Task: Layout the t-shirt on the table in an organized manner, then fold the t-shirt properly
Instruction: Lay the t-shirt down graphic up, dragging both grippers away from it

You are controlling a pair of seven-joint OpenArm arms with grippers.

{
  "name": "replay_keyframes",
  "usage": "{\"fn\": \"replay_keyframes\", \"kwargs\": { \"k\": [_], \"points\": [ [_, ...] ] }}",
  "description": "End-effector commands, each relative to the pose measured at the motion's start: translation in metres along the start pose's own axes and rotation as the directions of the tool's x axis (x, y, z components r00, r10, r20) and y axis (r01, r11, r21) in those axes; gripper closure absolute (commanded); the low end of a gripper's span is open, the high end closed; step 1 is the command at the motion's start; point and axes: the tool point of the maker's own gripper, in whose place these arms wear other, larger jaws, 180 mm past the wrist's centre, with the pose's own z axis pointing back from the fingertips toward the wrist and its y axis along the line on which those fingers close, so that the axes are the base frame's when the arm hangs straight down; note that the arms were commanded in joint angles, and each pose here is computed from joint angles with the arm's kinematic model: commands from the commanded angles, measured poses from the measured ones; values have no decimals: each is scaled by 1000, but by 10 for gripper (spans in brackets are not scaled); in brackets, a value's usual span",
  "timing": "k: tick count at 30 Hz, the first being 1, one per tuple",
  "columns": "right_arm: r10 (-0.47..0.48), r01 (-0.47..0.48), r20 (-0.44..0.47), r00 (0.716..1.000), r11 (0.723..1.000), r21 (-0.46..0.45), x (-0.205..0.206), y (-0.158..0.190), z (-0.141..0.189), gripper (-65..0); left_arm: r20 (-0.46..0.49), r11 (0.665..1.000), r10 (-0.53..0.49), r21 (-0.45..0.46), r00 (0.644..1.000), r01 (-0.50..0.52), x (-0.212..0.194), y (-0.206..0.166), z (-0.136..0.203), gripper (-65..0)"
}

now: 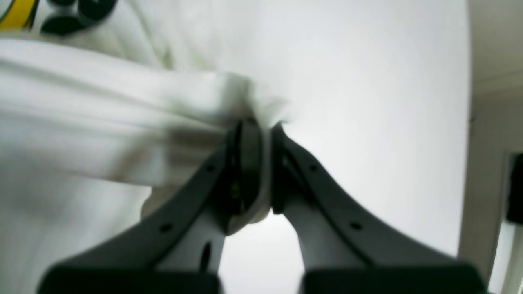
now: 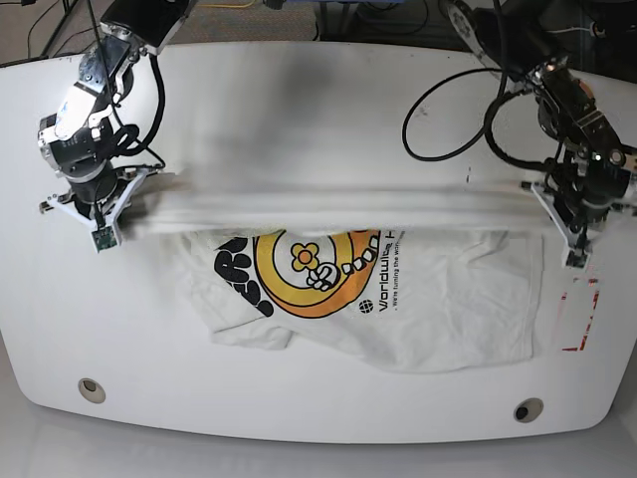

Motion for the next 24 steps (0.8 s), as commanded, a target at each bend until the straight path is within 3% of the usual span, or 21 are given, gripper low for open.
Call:
{"fn": "replay_keyframes", "kwargs": {
  "k": [1, 13, 18, 24],
  "points": [
    [-1, 1, -12, 1000, 999, -35, -8, -6, 5, 0, -32, 999, -27, 32, 999, 28, -19, 5, 1, 0],
    [9, -3, -157, 987, 999, 39, -73, 26, 13, 0, -286, 993, -118, -54, 951, 107, -133, -23, 3, 0],
    [18, -7, -196, 980, 998, 58, -89, 33, 17, 0, -329, 988, -152, -43, 932, 146, -149, -12, 7, 0],
    [22, -7, -210, 977, 998, 68, -96, 36, 19, 0, -317, 991, -130, -17, 939, 132, -144, -3, 7, 0]
  ]
}}
